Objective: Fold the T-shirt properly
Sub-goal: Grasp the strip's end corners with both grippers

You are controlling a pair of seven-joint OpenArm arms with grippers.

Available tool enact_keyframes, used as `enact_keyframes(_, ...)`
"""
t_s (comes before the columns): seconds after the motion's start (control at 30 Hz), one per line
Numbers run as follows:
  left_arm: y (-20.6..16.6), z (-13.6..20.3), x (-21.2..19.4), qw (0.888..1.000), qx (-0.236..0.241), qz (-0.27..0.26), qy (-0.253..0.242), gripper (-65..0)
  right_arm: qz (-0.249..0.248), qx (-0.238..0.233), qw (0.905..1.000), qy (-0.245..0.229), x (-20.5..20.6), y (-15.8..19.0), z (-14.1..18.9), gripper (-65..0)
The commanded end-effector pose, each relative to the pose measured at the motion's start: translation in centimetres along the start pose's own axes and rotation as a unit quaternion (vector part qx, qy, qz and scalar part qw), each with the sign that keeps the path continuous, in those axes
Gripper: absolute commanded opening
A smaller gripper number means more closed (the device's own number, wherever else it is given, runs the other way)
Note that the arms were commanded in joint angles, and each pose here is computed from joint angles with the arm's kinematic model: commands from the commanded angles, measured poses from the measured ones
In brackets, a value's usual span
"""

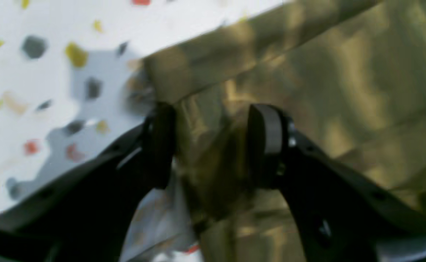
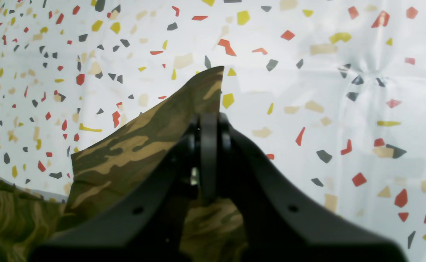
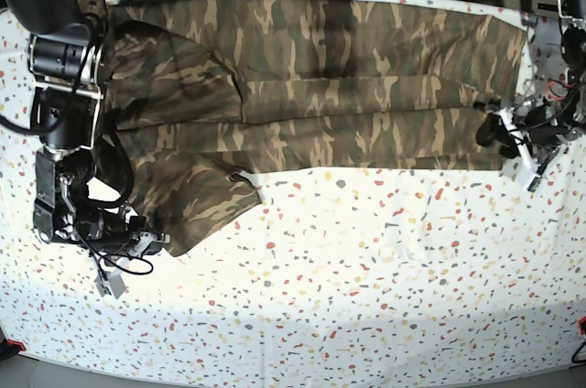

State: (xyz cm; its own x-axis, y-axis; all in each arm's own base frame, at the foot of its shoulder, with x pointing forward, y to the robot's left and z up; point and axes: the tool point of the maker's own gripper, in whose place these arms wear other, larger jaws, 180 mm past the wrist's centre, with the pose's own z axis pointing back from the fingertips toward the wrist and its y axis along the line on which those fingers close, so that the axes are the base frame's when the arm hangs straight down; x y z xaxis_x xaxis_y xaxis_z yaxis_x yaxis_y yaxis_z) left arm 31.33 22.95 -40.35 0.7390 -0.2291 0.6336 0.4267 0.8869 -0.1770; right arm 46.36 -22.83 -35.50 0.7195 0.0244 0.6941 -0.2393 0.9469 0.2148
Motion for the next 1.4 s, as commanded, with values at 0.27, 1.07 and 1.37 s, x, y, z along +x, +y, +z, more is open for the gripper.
enact_keyframes(0.27,-0.1,0.8,1.4,1.0,-0.015,0.006,-0.011,-34.6,0.01,0.0,0.9993,-0.037,3.1,-0.2,1.0,-65.0)
enact_keyframes(1.07,-1.2,1.6,2.7,0.996,-0.061,0.045,-0.049,-65.0,0.0,0.019,0.9997,-0.015,-1.1,-1.7,5.7,-65.0)
enact_keyframes(1.37,-3.2,2.2,1.9,0.993,-0.096,0.057,-0.047,-65.0,0.067,0.045,0.9967,0.008,-4.8,0.5,10.6,-65.0)
